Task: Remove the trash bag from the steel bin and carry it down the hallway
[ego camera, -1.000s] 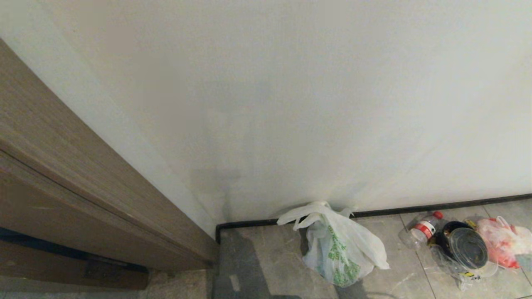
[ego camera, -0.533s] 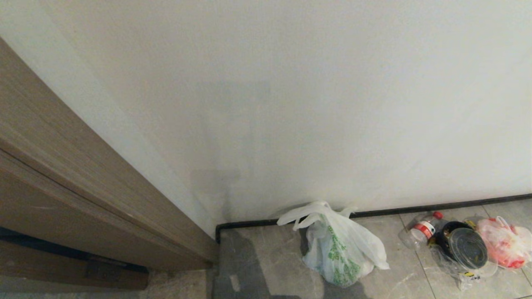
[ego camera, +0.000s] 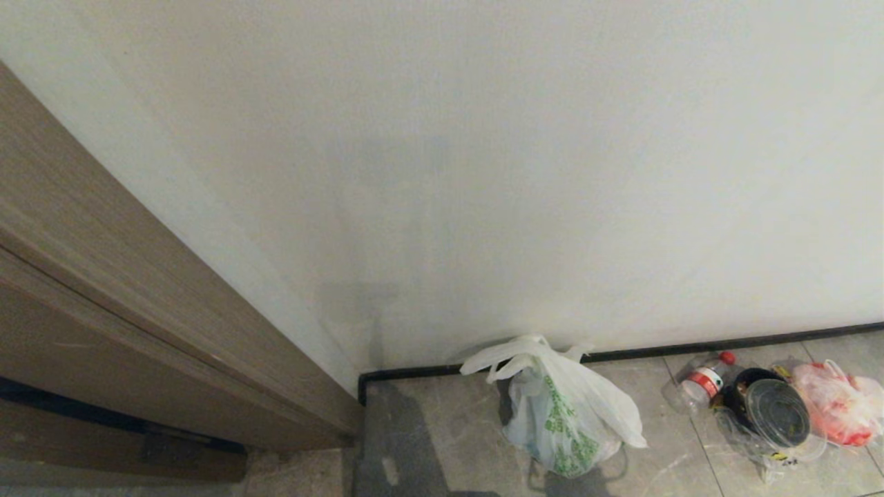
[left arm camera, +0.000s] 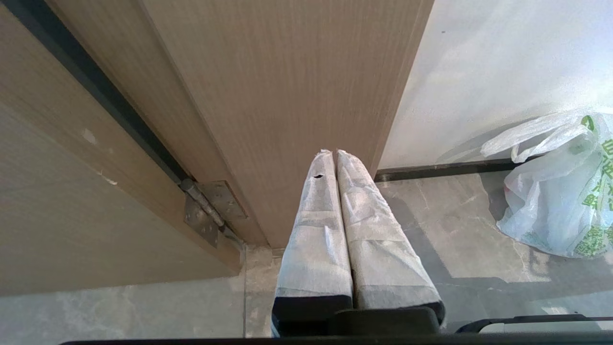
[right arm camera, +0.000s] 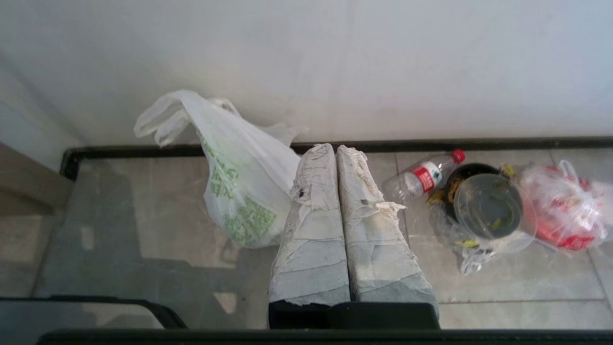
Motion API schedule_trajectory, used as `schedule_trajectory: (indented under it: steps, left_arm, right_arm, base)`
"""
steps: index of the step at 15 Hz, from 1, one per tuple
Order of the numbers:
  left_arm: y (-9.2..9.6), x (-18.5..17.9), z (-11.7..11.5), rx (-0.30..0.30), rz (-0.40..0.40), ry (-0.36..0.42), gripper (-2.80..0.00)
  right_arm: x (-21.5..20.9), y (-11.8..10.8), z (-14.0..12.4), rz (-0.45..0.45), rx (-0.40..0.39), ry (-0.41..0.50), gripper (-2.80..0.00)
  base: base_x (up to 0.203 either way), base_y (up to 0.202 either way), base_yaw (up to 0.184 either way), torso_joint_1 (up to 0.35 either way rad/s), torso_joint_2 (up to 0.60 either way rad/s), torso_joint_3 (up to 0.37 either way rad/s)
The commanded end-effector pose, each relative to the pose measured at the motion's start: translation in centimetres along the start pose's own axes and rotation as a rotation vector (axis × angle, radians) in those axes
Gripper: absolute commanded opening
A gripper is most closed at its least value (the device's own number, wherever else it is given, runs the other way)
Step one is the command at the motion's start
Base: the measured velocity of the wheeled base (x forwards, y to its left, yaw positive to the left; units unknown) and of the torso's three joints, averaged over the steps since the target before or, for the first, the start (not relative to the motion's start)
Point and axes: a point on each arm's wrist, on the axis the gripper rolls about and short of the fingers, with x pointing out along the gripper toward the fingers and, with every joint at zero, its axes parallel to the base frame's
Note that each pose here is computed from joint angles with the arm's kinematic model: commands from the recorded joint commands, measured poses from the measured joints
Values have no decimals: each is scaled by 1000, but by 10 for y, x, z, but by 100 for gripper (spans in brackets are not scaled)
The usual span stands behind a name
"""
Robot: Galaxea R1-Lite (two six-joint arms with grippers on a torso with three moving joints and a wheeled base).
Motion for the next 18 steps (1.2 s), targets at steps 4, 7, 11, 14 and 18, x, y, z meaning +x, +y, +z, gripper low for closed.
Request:
schedule_trajectory:
  steps: [4,7,11,14,18]
  left_arm:
    - [0,0,0,0,1,0,-280]
    - [0,0,0,0,1,0,-280]
    - [0,0,0,9,0,-3,-280]
    - [0,0,0,6,0,0,-280]
    - [0,0,0,0,1,0,-280]
  right_arm:
    - [-3,0,-4,-9,10,-41,-280]
    - [-3,0,-4,-12,22,-41,-280]
    - [-3,0,-4,-12,24,-41,-280]
    - [-3,0,-4,-13,38,-40,-280]
    - [-3,0,-4,-13,38,-40,-280]
  base:
    - [0,0,0,0,0,0]
    - [0,0,0,0,0,0]
    - [0,0,0,0,0,0]
    - [0,0,0,0,0,0]
    - [0,0,0,2,-1,21]
